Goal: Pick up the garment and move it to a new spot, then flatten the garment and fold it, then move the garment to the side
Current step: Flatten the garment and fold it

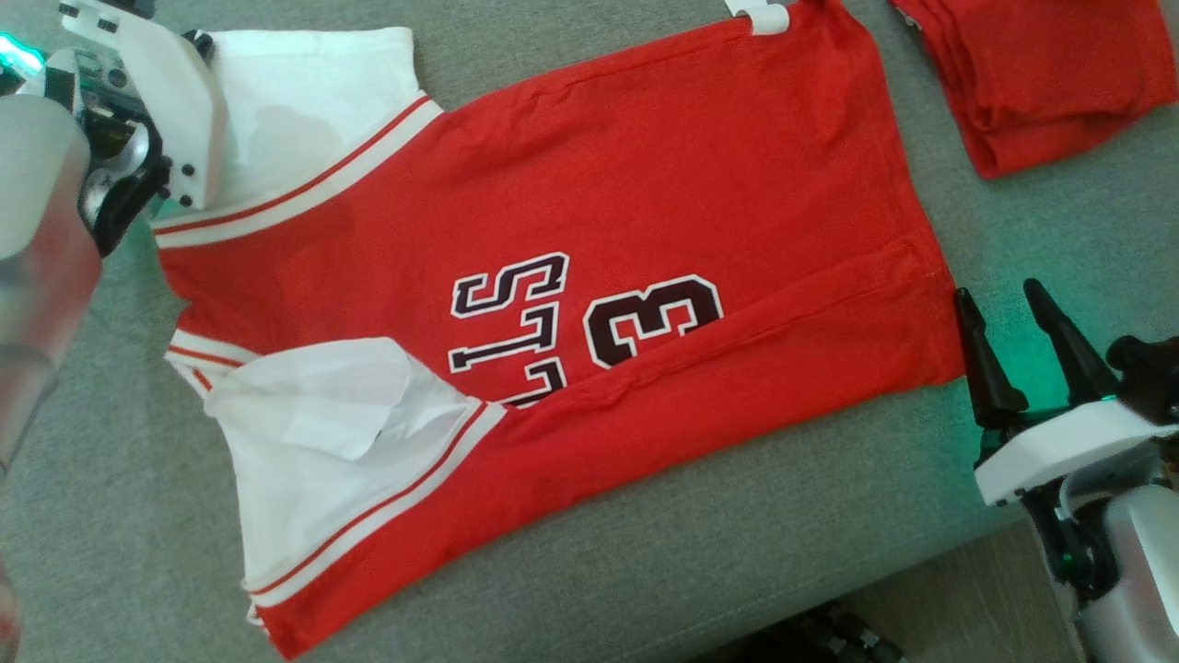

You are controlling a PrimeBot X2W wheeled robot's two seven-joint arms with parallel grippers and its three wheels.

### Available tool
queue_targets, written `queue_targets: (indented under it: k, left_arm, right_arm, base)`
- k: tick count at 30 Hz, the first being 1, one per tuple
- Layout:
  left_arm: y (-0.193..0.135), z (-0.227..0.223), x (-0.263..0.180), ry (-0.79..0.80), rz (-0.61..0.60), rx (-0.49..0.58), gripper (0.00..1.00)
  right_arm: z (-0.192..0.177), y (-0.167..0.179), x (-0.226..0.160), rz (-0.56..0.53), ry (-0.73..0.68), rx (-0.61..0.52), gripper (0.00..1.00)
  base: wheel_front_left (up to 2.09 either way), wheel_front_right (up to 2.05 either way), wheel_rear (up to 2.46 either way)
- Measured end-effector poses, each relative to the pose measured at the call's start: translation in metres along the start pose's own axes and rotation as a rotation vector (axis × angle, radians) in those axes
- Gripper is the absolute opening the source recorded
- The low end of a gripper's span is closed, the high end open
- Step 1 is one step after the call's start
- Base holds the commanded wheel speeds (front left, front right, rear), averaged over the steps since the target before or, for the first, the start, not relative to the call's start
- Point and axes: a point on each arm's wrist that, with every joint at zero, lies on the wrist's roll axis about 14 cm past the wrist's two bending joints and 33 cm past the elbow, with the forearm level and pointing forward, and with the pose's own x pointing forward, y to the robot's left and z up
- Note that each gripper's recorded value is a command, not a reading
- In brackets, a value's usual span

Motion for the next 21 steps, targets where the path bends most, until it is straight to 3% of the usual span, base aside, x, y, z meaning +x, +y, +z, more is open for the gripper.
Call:
queue_targets:
  k: [8,15,21]
  left_arm:
    - [0.0,0.006,-0.009,-0.051,0.005,0.058,0.0]
    - [-0.001,0.017,-0.029,-0.116,0.012,0.13,0.0]
    - [-0.003,0.029,-0.047,-0.164,0.012,0.178,0.0]
  right_arm:
    - [0.026,0.011,0.015,0.05,-0.041,-0.026,1.0]
    - [0.091,0.041,0.064,0.156,-0.053,-0.159,1.0]
    - [0.105,0.054,0.103,0.157,0.069,-0.341,1.0]
  base:
    - [0.0,0.0,0.0]
    - [0.0,0.0,0.0]
    - [0.0,0.0,0.0]
